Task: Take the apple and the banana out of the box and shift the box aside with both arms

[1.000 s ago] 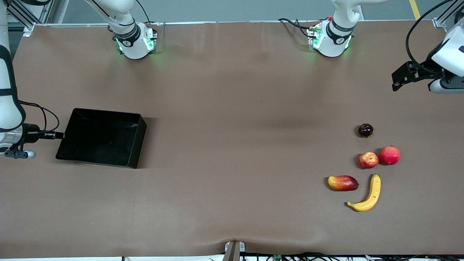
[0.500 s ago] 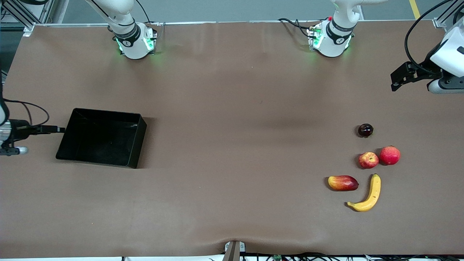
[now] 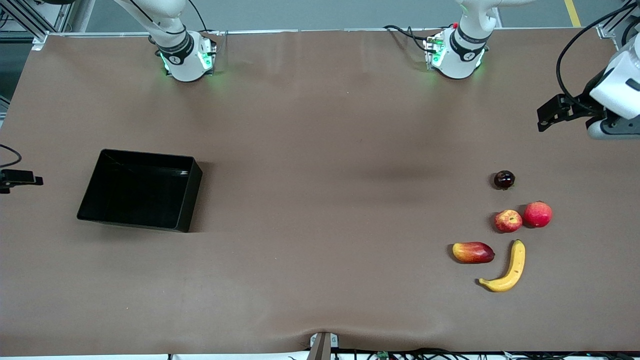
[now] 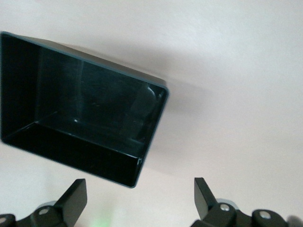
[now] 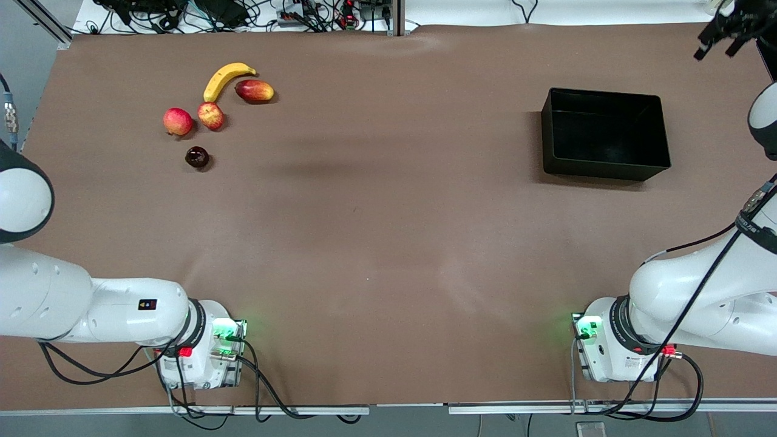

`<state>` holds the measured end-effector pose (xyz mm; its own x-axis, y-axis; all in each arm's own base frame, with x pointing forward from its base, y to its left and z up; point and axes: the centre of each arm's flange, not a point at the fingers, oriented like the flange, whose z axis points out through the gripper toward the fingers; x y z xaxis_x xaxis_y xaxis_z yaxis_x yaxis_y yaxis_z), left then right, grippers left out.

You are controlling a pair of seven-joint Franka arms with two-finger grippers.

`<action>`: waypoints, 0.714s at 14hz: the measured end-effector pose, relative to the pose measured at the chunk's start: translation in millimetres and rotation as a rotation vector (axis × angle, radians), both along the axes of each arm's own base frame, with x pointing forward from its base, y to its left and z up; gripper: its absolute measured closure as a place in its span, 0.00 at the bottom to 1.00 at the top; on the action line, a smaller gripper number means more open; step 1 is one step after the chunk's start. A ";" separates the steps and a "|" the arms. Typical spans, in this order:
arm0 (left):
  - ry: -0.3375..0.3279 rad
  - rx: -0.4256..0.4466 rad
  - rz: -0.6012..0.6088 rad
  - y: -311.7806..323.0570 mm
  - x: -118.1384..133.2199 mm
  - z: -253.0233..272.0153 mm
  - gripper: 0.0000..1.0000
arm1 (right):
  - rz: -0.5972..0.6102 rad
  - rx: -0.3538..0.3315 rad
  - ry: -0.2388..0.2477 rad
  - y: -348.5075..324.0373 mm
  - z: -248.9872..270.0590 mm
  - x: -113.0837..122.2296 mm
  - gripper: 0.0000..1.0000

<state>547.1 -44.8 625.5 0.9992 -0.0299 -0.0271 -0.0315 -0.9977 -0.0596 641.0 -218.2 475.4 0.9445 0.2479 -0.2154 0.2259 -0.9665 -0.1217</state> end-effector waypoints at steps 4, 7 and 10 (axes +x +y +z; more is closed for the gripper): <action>-0.025 -0.004 -0.004 -2.1 4.8 8.0 0.00 | -0.062 -0.052 -0.085 64.8 67.1 8.8 0.00; -0.031 -0.007 0.000 0.5 14.1 8.1 0.00 | -0.148 -0.094 -0.133 159.9 122.3 0.0 0.00; -0.014 -0.008 -0.002 -0.6 20.3 -1.6 0.00 | -0.119 -0.124 -0.124 222.8 138.9 -11.3 0.00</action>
<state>567.4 -45.4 623.9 0.9994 -0.0322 -0.0125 -0.0328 -0.9981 -0.0522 629.7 4.6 614.4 0.9868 0.1115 -0.1176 0.1148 -0.9932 0.0215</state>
